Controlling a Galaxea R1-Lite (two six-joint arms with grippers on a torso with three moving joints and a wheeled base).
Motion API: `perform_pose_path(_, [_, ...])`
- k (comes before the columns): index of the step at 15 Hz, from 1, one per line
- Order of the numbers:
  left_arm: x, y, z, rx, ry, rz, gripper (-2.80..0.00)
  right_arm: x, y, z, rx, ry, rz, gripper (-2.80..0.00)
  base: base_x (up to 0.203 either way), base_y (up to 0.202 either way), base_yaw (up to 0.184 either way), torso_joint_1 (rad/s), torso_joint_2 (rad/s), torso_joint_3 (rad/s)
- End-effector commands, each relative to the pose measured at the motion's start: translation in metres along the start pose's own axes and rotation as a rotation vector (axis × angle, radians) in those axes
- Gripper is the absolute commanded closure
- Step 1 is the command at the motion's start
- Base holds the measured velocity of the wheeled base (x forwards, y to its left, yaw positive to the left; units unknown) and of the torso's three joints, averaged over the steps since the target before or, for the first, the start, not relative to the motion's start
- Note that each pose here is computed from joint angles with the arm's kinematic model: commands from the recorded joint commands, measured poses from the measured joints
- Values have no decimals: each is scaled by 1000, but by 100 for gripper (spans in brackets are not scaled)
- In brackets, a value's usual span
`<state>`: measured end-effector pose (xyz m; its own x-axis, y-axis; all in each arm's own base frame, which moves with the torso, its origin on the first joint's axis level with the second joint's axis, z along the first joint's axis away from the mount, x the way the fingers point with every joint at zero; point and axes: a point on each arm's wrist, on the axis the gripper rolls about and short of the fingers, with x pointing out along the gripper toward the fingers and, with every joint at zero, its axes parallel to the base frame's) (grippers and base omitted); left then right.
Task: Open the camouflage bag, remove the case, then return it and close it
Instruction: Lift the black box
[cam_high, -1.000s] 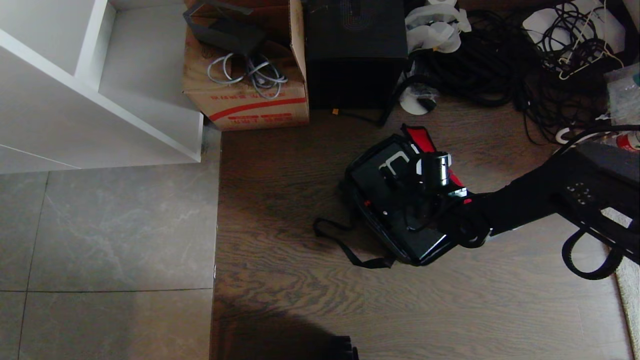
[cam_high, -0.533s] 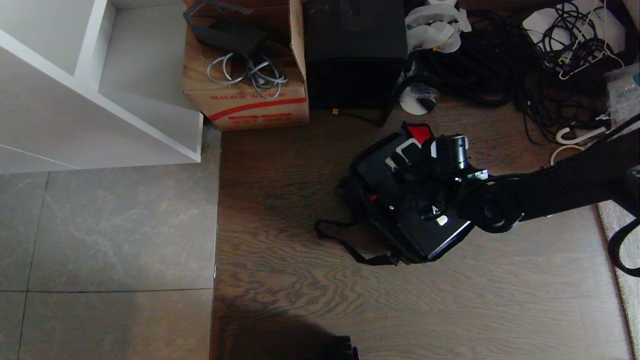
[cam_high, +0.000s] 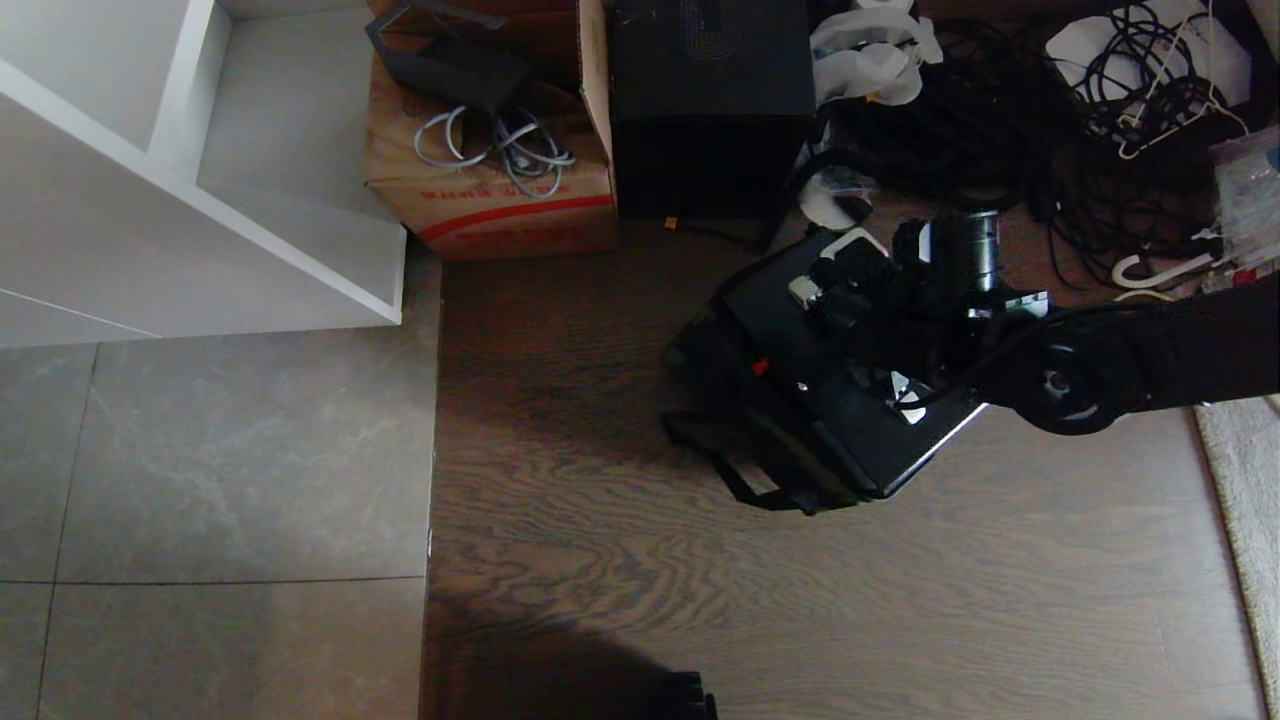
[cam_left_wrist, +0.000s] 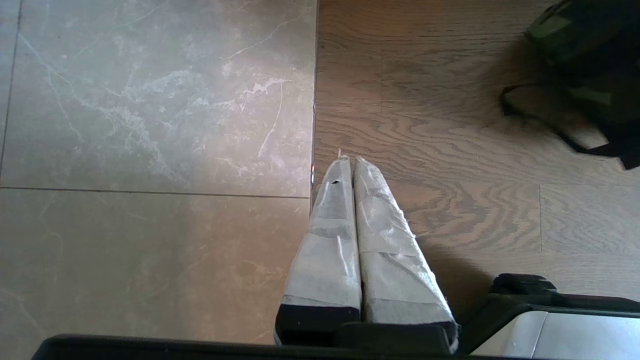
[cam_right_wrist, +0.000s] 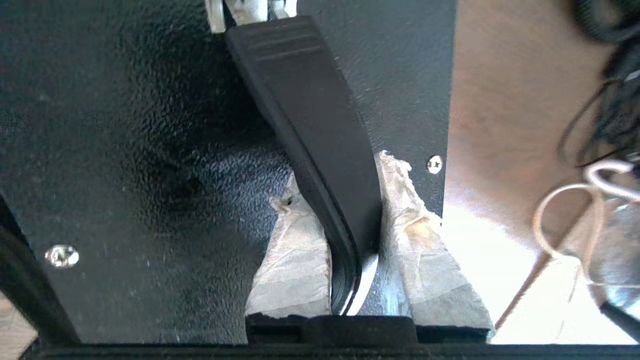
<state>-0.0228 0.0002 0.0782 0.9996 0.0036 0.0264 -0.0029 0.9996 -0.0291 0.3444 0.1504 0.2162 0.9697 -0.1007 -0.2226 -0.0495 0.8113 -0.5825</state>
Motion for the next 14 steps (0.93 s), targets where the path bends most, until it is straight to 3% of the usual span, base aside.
perform_pose_path(1, [1, 0, -2, 0, 8, 1, 0, -13, -15, 10, -12, -31, -28, 0, 0, 0, 0, 0, 0, 0])
perform_pose_path(4, [1, 0, -2, 0, 8, 1, 0, -21, -29, 18, -68, -59, -71, 0, 0, 0, 0, 0, 0, 0])
perform_pose_path(9, [1, 0, -2, 0, 8, 1, 0, -19, -35, 18, -76, -50, -68, 0, 0, 0, 0, 0, 0, 0])
perform_pose_path(11, [1, 0, -2, 0, 8, 1, 0, -15, -24, 4, -101, 3, -39, 0, 0, 0, 0, 0, 0, 0])
perform_pose_path(14, [1, 0, -2, 0, 8, 1, 0, -12, -25, 9, -79, -14, -50, 0, 0, 0, 0, 0, 0, 0])
